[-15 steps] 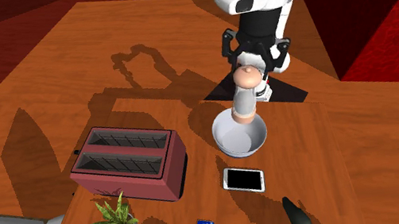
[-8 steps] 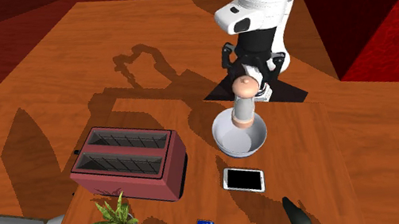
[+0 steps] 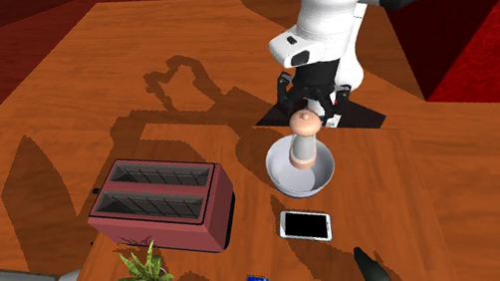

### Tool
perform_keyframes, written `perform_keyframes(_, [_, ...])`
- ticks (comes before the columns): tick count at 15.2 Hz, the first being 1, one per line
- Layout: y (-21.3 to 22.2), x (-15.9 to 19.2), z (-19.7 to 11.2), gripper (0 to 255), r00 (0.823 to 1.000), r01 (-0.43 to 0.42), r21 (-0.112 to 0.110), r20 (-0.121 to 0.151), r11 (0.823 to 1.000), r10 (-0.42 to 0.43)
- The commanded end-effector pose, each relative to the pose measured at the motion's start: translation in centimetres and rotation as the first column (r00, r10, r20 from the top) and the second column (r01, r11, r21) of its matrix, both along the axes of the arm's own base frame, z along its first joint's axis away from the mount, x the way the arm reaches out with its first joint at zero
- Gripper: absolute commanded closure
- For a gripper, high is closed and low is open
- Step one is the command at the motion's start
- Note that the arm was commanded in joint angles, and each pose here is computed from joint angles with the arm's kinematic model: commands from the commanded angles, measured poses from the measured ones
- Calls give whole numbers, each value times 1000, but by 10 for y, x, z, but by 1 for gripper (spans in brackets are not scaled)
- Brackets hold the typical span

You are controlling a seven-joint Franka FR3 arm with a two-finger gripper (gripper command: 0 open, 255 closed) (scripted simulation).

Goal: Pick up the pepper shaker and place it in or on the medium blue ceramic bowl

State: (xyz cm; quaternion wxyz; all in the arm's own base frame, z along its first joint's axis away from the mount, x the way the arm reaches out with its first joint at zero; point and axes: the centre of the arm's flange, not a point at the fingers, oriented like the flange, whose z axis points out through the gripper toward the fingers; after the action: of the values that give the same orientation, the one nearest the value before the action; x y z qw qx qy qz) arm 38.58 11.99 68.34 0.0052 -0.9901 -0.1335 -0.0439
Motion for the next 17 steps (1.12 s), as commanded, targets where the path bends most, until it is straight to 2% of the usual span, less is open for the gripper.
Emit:
perform_keyframes(1, [1,0,-7,255,1000,0,0,1,1000,0])
perform_keyframes(8, [1,0,-7,255,1000,0,0,1,1000,0])
perform_keyframes(9, [1,0,-7,0,1000,0,0,1,1000,0])
perform_keyframes(14, [1,0,-7,0,1000,0,0,1,1000,0])
perform_keyframes(17, [0,-4,32,0,1000,0,0,1,1000,0])
